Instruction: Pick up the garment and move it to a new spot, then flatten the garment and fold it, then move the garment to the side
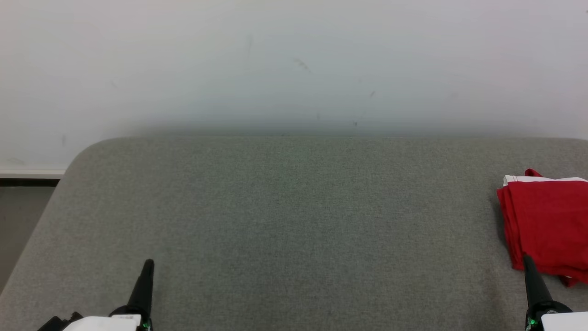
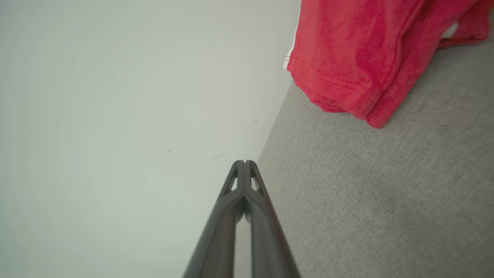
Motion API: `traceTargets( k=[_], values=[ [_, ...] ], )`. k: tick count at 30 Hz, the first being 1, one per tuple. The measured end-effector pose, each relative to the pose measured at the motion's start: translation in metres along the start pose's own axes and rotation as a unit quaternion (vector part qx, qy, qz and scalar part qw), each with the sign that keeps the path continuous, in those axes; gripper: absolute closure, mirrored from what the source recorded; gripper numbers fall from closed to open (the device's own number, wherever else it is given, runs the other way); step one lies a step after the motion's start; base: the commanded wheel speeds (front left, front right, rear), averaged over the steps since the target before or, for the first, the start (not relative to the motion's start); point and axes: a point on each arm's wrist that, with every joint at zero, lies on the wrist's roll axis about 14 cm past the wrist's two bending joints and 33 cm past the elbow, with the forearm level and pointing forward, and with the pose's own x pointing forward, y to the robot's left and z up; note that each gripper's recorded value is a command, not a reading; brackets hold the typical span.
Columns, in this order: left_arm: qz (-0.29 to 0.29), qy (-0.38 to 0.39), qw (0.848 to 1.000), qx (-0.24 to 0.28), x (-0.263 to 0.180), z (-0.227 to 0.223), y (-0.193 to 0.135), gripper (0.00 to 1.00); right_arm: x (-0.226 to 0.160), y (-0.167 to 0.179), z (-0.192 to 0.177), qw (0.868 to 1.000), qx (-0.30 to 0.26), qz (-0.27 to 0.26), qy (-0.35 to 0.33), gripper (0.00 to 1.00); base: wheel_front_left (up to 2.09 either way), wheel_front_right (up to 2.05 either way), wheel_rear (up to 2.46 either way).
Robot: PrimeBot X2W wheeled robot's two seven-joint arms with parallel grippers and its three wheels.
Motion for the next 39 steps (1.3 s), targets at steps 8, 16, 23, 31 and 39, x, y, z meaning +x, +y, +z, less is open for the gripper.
traceTargets(
  k=[8,16,23,31,39],
  values=[
    [-0.008,0.001,0.999,-0.032,0.003,0.002,-0.004,1.00,0.004,0.004,-0.001,0.999,0.032,0.007,0.005,1.00,0.00,0.00,0.00],
    [-0.015,0.001,0.998,-0.062,0.005,0.004,-0.007,1.00,0.007,0.008,-0.002,0.998,0.062,0.013,0.009,1.00,0.00,0.00,0.00],
    [-0.021,0.000,0.996,-0.087,0.007,0.006,-0.010,1.00,0.010,0.011,-0.003,0.996,0.088,0.019,0.012,1.00,0.00,0.00,0.00],
    [-0.027,0.000,0.995,-0.101,0.008,0.007,-0.012,1.00,0.011,0.012,-0.004,0.994,0.107,0.022,0.015,1.00,0.00,0.00,0.00],
    [-0.027,0.000,0.995,-0.101,0.008,0.007,-0.012,1.00,0.011,0.012,-0.004,0.994,0.107,0.022,0.015,1.00,0.00,0.00,0.00]
  ],
)
